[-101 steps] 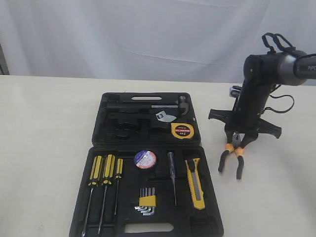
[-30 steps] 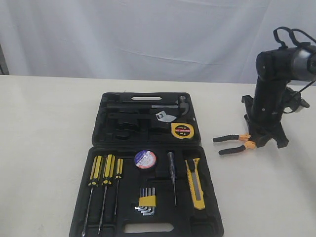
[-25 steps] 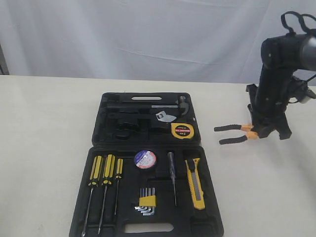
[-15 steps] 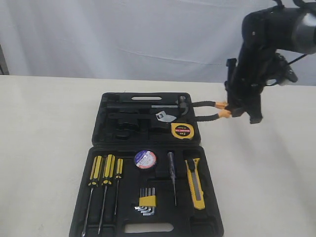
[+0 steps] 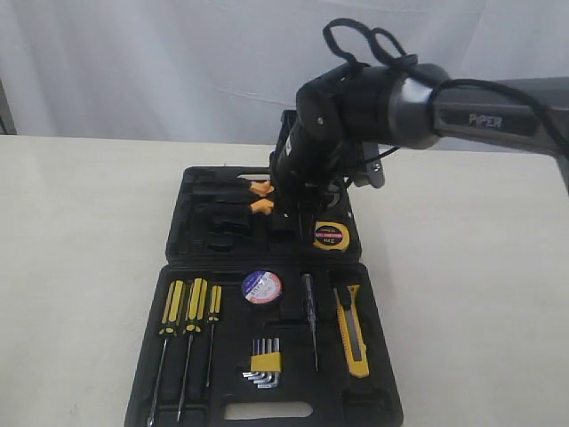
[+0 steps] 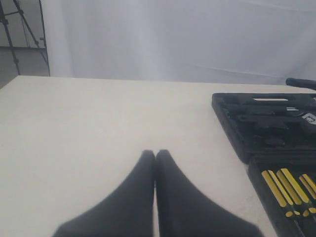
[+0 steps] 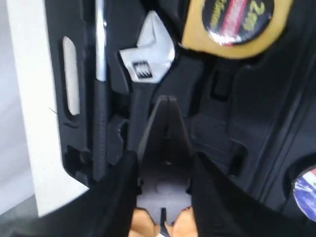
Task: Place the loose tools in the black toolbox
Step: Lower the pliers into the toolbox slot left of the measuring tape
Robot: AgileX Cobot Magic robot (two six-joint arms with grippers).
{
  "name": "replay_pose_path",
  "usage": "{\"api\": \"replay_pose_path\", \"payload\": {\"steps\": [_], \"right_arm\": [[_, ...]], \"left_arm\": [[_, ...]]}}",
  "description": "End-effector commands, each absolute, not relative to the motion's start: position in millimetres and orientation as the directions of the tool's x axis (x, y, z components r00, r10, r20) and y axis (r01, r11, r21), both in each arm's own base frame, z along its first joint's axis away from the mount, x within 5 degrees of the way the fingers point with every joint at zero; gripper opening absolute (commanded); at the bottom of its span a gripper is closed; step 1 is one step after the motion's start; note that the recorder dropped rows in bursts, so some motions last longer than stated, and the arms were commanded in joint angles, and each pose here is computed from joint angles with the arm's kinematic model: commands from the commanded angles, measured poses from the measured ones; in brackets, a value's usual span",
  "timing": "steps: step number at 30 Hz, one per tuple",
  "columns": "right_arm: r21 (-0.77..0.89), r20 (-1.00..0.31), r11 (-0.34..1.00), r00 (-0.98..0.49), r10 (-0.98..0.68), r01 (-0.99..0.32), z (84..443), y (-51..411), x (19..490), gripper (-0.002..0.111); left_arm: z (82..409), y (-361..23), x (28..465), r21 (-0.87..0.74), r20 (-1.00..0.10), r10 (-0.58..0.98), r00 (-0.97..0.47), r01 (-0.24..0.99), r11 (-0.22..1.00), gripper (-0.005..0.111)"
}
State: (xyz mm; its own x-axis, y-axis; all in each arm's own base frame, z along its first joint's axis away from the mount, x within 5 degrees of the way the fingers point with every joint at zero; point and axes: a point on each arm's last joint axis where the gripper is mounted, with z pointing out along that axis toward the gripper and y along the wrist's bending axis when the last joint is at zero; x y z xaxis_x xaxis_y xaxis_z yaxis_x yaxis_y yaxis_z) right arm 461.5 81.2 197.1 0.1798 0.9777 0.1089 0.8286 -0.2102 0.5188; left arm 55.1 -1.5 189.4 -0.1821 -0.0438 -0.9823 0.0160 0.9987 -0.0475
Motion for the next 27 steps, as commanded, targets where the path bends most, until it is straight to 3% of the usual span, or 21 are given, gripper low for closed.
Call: {"api": "replay_pose_path", "payload": {"steps": [1,13,27], "right_arm": [[0.552,0.131,-0.200,0.153,0.979,0.809,190,95,469,-0.001],[0.520,0.119,-0.176,0.133,0.984,0.836,144,108,481,-0.001],[0.551,0.160,-0.194,0.125,0.979,0.811,140,111,486,-0.001]], "left_arm": [[189,-2,55,-0.051,-0.982,-0.046,-0.182,0.018,0.999,0.000],[189,-2,55,-0.051,-0.982,-0.046,-0.182,0.018,0.999,0.000],[189,-2,55,-0.051,-0.982,-0.046,-0.182,0.018,0.999,0.000]]}}
